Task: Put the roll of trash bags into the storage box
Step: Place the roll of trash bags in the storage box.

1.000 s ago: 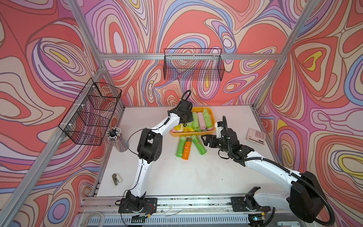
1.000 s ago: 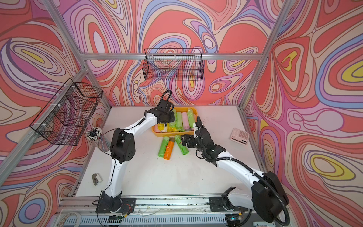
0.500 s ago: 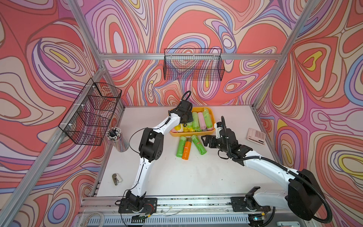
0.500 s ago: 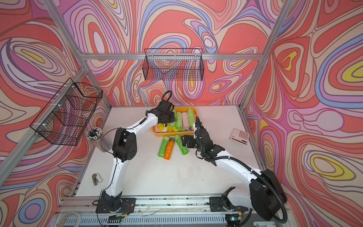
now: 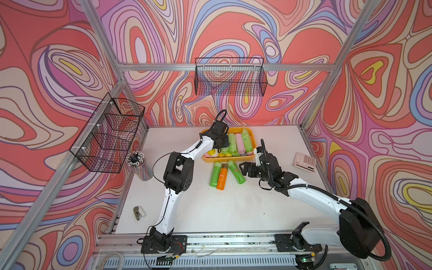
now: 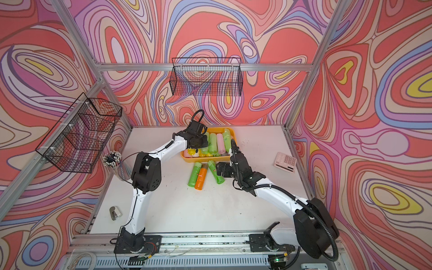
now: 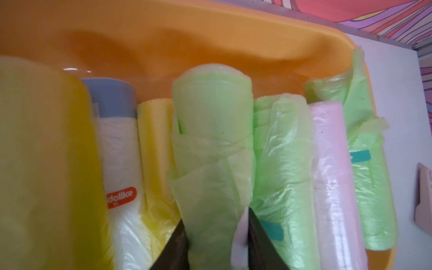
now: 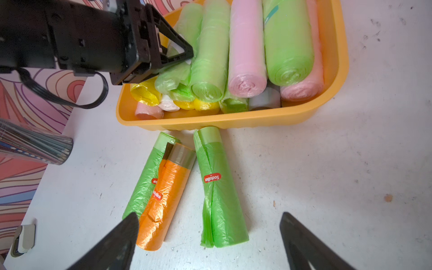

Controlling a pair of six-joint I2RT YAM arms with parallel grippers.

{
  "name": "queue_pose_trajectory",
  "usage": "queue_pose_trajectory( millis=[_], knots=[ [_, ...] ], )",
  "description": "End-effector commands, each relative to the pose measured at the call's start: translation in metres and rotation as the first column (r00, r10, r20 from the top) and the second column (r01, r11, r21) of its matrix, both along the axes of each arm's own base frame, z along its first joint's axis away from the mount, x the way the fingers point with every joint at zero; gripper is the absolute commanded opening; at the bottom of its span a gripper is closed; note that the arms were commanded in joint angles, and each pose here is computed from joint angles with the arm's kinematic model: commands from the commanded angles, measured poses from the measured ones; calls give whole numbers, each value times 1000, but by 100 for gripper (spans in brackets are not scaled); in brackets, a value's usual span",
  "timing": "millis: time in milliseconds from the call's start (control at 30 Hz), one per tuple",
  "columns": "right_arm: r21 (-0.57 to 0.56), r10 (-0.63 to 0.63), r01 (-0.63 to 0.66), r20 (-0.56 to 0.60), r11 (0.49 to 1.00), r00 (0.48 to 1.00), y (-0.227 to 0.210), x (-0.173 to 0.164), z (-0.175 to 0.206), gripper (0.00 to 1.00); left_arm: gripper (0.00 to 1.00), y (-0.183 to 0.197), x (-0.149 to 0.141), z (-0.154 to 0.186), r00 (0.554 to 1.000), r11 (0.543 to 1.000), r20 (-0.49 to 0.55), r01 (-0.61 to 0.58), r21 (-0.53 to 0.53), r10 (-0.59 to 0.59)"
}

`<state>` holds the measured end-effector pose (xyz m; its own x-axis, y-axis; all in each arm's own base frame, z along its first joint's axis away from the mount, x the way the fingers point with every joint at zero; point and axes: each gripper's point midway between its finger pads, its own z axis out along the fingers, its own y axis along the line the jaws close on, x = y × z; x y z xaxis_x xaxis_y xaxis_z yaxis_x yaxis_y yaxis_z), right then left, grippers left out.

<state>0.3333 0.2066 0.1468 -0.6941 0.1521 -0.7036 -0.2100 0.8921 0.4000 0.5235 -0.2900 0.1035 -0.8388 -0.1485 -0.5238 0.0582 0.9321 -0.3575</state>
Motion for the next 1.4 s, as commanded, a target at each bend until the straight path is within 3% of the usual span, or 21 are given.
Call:
queue_pose_trajectory(
  millis=[0,367,500,733,1000,1367],
  knots=[
    [8,-4,5,-18,1000,1000,2,4,-3,96,58,-12,-6,27,997,997,48,62,-44,-60],
    [22,18,-17,-44,1000,999,8,1,-10,96,80,-17,-15,71,986,989,138,110,-100,-95],
    [23,28,-26,-56,999,998,9,0,-12,96,100,-15,-25,82,982,989,158,117,-90,-102],
    [39,35,-33,-54,999,998,11,-1,-6,96,100,-1,-48,101,976,990,197,114,-83,-95],
    [-3,47,-47,-10,999,999,6,-2,4,96,100,33,-98,120,970,993,233,92,-70,-73],
    [49,67,-70,59,996,996,14,2,39,97,100,114,-172,102,965,998,261,-49,50,34]
  ],
)
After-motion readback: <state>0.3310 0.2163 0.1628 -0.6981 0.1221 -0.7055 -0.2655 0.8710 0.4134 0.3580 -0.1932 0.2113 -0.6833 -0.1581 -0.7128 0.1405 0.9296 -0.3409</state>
